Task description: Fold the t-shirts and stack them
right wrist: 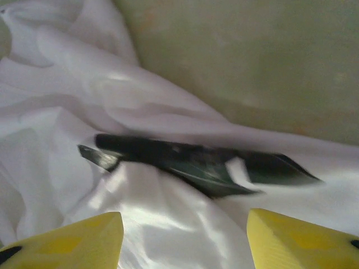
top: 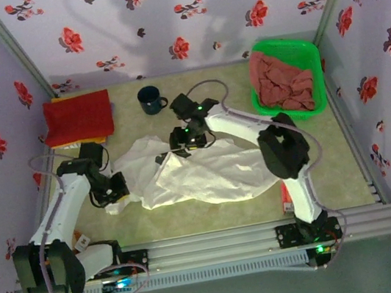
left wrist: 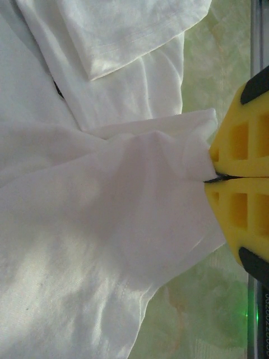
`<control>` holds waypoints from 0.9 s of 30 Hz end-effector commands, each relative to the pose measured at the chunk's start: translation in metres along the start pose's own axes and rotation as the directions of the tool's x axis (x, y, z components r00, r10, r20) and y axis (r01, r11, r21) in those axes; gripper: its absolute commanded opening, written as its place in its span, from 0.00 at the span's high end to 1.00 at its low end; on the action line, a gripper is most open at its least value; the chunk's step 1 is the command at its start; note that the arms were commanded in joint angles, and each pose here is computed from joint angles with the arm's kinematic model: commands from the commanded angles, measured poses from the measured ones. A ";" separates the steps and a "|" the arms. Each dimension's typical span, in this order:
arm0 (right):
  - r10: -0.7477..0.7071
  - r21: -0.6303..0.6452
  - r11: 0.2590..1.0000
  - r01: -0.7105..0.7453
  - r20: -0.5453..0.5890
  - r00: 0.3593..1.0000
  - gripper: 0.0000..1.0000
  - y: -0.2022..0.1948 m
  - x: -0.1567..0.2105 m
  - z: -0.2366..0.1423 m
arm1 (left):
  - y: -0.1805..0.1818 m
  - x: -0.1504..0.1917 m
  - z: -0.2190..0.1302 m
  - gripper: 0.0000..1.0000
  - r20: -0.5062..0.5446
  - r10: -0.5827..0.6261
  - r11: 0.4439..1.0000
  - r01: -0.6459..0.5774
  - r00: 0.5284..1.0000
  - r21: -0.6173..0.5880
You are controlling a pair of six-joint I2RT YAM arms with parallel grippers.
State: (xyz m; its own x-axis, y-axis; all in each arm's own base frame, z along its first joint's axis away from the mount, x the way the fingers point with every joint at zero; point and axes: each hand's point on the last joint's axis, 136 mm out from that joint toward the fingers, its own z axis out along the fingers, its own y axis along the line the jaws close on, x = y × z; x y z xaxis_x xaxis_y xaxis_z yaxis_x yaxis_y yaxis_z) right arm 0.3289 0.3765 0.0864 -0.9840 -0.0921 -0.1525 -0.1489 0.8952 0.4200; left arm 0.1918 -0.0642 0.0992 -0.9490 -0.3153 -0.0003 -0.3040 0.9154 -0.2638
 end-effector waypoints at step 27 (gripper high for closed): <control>-0.299 0.169 0.931 0.324 -0.159 0.941 0.52 0.067 0.099 0.071 | 0.006 -0.023 -0.003 1.00 -0.034 -0.036 0.997 0.038 0.999 0.068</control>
State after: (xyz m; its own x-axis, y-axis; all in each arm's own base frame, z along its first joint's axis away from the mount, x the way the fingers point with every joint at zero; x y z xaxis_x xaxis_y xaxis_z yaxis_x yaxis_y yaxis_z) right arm 0.2207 0.4591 0.0436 -0.8942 -0.4339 -0.1100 -0.4476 0.8659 0.2234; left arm 0.2162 -0.0485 0.0988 -0.9362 -0.3497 0.0368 -0.3437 0.8881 -0.3051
